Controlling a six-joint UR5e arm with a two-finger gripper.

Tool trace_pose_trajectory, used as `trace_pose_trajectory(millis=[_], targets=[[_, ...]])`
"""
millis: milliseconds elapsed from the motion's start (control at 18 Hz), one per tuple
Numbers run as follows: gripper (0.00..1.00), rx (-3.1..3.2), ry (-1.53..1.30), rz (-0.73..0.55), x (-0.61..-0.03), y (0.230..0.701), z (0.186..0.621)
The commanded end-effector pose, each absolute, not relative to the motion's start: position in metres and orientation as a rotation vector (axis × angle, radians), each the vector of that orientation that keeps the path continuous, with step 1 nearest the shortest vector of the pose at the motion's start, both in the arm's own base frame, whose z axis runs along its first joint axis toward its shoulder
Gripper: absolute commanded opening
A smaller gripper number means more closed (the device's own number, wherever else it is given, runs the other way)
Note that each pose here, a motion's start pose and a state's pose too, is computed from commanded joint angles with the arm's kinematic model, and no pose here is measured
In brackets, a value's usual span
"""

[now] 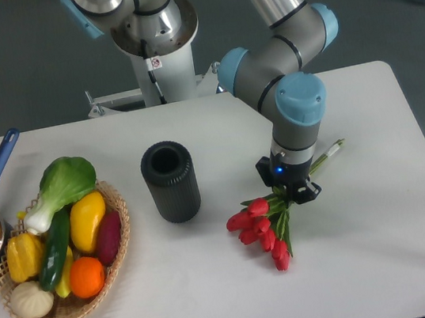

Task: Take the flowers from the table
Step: 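Lift the gripped red tulip bunch up off the table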

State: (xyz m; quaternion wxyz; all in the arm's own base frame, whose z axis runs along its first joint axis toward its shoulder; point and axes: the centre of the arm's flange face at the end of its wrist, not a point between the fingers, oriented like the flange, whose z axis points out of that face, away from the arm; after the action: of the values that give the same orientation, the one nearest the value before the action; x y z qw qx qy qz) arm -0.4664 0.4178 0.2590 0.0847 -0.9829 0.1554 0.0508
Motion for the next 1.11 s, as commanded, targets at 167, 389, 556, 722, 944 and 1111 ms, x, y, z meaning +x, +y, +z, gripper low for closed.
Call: trace_pose_trajectory(millis=[167, 389, 556, 722, 944, 1111], targets=[[0.0, -2.917, 0.415, 0.216, -0.475, 0.418, 0.285], [0.0, -2.933, 0.366, 0.233, -0.501, 0.409, 0.315], [0.0, -2.927, 0.38, 0.256, -0.507, 0.413, 0.332], [0.0, -2.911, 0.387, 0.297, -0.506, 0.414, 0.353], [0.0, -2.906, 0.387, 0.312, -0.505, 0.414, 0.36], [0.0, -2.912, 0.383, 0.303, -0.504, 0.411, 0.369]])
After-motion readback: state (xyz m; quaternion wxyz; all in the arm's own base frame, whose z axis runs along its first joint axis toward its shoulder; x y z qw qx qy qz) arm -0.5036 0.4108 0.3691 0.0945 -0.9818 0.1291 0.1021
